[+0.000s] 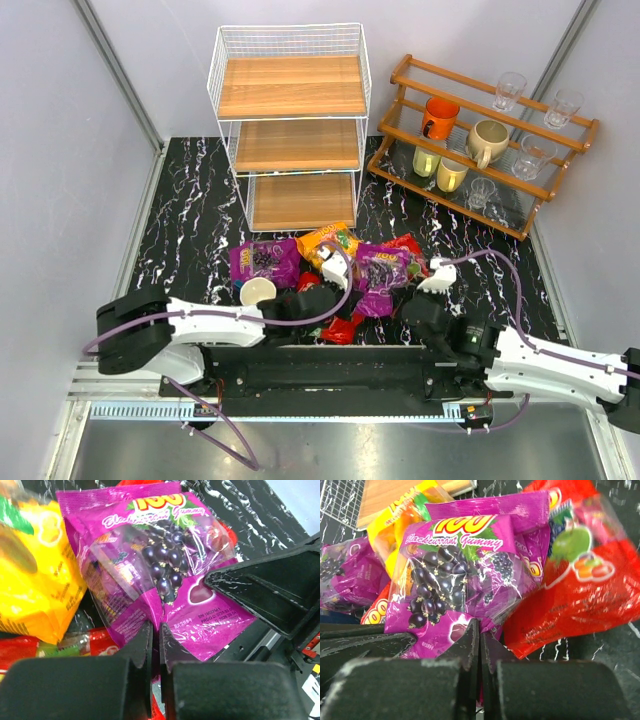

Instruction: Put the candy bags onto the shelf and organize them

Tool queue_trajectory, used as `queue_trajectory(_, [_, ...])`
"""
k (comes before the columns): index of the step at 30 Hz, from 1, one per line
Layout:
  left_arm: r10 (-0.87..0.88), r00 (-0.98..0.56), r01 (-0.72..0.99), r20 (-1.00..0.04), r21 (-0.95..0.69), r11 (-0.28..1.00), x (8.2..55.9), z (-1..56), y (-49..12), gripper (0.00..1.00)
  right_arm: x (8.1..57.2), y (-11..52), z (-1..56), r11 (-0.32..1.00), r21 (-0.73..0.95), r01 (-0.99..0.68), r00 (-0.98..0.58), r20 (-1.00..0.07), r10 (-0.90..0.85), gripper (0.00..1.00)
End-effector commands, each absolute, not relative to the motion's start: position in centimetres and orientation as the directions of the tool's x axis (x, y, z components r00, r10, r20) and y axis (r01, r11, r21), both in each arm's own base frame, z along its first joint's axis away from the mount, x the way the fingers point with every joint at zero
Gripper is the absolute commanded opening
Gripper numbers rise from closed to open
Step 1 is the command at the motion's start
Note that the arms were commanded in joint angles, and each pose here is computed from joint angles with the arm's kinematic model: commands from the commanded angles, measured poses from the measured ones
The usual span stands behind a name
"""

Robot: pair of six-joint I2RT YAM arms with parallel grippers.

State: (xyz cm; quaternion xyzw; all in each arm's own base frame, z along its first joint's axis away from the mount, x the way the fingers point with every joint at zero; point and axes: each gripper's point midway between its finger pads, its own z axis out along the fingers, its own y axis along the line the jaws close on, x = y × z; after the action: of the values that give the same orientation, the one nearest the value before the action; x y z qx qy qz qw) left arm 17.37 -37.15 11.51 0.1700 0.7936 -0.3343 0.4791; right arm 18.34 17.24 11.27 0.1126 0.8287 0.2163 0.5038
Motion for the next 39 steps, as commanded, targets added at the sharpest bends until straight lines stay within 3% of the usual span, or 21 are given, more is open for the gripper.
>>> queue_trajectory(1, [-0.146, -0.366, 0.694, -0.919, -0.374, 0.615, 17.2, 23.2, -39.1, 0.00, 20.0, 18.6, 22.1, 0.864, 0.483, -0.145, -0.323, -0.848, 0.420, 0.00])
queue_trajectory(6, [-0.188, -0.229, 0.715, -0.955, -0.297, 0.633, 18.6, 33.9, -38.1, 0.00, 21.4, 19.5, 33.3, 0.880, 0.405, -0.247, -0.166, -0.913, 0.374, 0.00])
queue_trajectory(9, [-0.175, -0.193, 0.722, -0.965, -0.260, 0.641, 19.8, 37.1, -37.1, 0.00, 21.9, 20.7, 38.4, 0.886, 0.352, -0.301, -0.107, -0.936, 0.335, 0.00])
queue_trajectory(18, [-0.237, -0.017, 0.721, -0.971, -0.176, 0.670, 23.0, 50.2, -32.3, 0.00, 23.3, 24.3, 50.7, 0.864, 0.241, -0.441, 0.067, -0.952, 0.299, 0.00])
queue_trajectory(28, [-0.261, 0.132, 0.635, -0.956, -0.120, 0.763, 28.1, 56.9, -25.4, 0.00, 30.7, 29.8, 54.5, 0.822, 0.180, -0.540, 0.082, -0.961, 0.264, 0.00])
queue_trajectory(39, [-0.232, 0.188, 0.531, -0.954, -0.100, 0.842, 36.4, 58.0, -19.4, 0.00, 38.9, 34.6, 57.2, 0.755, 0.178, -0.631, 0.074, -0.955, 0.287, 0.00])
